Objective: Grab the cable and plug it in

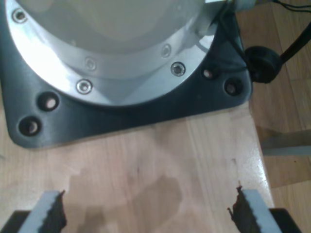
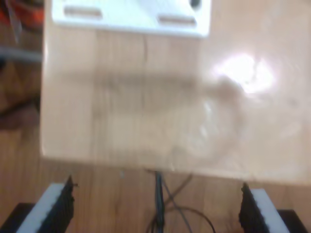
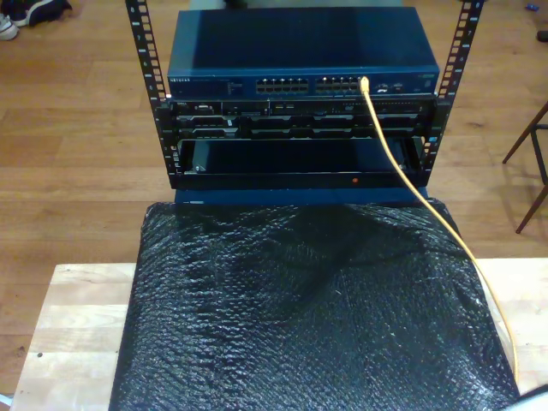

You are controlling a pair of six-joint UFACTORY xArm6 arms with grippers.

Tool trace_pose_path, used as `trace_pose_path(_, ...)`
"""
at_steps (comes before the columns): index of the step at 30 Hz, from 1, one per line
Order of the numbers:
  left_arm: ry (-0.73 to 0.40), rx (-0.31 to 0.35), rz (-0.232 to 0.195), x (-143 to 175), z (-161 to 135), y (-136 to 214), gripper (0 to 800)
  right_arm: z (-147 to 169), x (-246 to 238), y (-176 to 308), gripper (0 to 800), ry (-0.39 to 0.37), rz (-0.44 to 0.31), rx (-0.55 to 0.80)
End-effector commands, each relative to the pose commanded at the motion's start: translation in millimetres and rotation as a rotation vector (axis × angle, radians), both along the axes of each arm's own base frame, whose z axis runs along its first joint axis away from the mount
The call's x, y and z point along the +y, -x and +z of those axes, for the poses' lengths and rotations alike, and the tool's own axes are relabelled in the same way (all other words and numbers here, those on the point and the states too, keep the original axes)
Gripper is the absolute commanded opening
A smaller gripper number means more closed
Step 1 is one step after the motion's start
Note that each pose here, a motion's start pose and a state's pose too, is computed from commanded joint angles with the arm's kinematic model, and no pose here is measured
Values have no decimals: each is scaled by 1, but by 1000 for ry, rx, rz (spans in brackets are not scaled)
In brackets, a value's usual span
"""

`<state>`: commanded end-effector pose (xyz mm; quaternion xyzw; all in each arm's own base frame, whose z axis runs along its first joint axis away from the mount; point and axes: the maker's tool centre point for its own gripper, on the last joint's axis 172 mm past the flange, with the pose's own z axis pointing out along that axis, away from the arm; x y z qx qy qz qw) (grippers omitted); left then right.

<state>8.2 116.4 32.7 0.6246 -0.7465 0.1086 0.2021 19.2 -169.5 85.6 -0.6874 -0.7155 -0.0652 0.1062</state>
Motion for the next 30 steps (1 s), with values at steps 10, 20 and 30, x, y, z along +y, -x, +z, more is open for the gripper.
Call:
trace_pose_path(10, 0, 0, 0, 0, 0, 0, 800, -47, 1, 1, 800, 74, 10, -19)
trace_pose_path(20, -1, 0, 0, 0, 0, 0, 800, -62, 6, 4, 800, 72, 5, -34)
trace_pose_path(30, 0, 0, 0, 0, 0, 0, 800, -62, 3, 6, 800, 89, 8, -33)
